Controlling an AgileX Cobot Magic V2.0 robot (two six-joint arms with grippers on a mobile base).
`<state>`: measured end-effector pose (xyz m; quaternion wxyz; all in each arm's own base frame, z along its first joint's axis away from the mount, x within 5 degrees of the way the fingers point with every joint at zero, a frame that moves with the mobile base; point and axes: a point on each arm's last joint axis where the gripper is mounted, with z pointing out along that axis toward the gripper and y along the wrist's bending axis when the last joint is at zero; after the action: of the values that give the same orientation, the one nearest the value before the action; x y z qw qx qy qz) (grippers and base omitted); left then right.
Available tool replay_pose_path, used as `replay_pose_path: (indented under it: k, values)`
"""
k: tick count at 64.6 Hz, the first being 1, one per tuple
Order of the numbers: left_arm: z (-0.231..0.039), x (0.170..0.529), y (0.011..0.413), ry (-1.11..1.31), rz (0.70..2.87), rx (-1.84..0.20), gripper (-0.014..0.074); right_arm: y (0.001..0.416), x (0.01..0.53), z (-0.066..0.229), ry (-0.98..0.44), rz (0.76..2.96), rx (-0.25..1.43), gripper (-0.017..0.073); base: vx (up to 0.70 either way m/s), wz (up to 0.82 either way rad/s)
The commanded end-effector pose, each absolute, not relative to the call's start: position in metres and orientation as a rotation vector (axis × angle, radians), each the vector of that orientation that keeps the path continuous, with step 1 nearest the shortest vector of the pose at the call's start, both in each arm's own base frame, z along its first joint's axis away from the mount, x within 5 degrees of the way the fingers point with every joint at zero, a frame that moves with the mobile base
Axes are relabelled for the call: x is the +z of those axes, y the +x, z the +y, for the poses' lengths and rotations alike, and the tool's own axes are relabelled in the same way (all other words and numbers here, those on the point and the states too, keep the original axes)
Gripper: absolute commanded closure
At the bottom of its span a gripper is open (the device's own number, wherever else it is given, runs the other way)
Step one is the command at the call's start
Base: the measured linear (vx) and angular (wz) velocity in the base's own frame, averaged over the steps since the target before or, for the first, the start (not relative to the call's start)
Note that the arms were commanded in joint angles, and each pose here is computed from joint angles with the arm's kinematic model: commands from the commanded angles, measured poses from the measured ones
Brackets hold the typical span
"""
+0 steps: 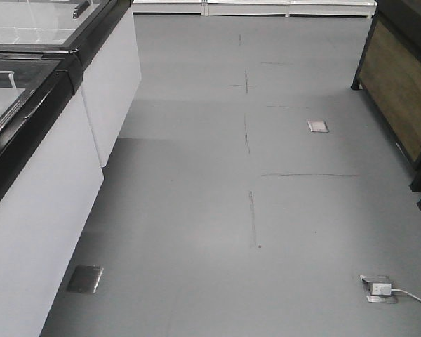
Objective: Left arm holds basket, right arm returns cookies
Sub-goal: 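Lift the light-blue basket by its handle with the left gripper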
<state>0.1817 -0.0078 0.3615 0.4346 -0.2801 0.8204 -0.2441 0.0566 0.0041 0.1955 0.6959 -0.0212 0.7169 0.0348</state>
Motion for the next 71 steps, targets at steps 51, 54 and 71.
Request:
replay_pose_path:
  k: [51, 54, 71]
  values:
    - [0.153, 0.445, 0.198, -0.969, 1.569, -0.703, 0.0161, 0.056, 0.202, 0.005, -0.06, 1.516, 0.079, 0.0567, 0.0, 0.0]
    - [0.162, 0.443, 0.198, -0.992, 1.543, -0.702, 0.0161, 0.056, 0.202, 0.005, -0.06, 1.516, 0.079, 0.0567, 0.0, 0.0]
    - [0.208, 0.423, 0.193, -1.147, 1.442, -0.735, 0.0159, 0.056, 0.202, 0.005, -0.06, 1.516, 0.079, 0.0567, 0.0, 0.0]
